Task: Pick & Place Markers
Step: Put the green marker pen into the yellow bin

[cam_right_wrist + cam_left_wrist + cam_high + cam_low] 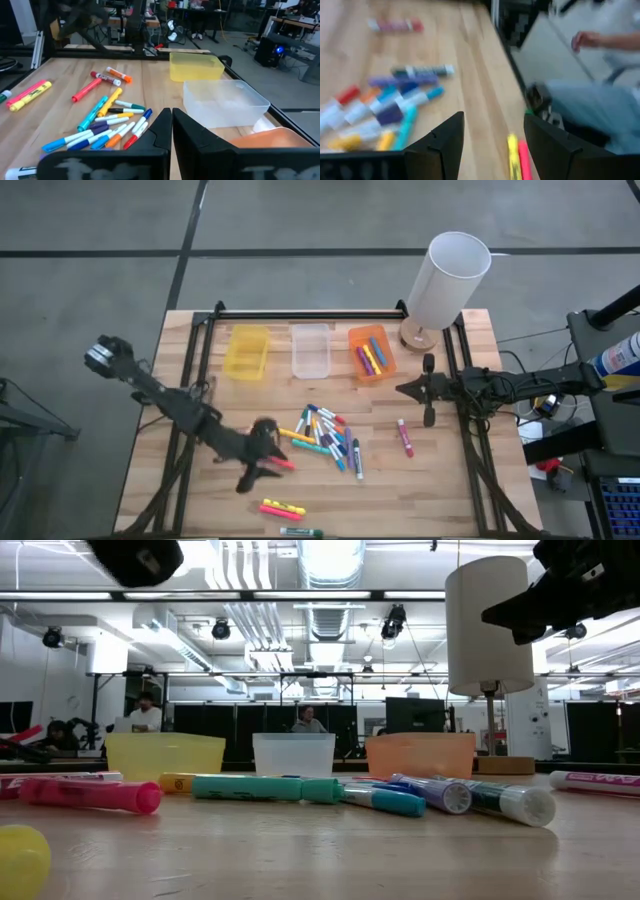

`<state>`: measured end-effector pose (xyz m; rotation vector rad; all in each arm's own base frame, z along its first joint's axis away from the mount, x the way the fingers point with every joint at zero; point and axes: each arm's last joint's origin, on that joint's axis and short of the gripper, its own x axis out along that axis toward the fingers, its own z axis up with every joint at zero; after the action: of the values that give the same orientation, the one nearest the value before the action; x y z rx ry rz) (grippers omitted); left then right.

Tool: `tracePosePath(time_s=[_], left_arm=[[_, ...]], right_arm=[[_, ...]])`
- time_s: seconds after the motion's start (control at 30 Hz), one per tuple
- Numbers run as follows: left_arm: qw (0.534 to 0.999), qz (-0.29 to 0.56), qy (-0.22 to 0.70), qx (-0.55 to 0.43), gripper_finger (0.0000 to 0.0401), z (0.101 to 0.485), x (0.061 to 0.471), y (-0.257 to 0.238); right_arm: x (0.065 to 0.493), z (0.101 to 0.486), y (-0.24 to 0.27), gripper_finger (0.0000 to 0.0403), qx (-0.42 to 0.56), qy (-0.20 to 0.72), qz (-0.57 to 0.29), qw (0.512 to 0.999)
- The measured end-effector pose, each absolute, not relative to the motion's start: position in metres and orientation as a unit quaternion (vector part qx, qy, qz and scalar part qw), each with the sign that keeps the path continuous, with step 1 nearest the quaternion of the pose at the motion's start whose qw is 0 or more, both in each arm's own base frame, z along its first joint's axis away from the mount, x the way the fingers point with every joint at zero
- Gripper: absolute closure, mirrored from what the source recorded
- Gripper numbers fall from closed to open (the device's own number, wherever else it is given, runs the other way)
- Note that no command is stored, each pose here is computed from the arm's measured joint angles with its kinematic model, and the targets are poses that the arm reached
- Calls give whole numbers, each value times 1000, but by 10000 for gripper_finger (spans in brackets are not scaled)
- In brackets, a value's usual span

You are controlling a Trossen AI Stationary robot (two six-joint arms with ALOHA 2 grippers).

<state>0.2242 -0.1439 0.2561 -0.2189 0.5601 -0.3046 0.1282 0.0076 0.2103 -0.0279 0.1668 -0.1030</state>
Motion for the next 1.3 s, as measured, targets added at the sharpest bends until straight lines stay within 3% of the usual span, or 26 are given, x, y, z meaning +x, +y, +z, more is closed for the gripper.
tracePosePath(time_s=[0.3,0.83,1.3], left_arm=[[926,-154,333,-88,202,227,241,-210],[934,-139,330,7,202,184,261,-305],[929,-86,358,44,202,140,269,-322]], right_arm=[[128,210,8,394,-14,83,-51,995],[128,210,8,394,-14,83,-52,995],[128,210,8,394,-14,83,-52,995]])
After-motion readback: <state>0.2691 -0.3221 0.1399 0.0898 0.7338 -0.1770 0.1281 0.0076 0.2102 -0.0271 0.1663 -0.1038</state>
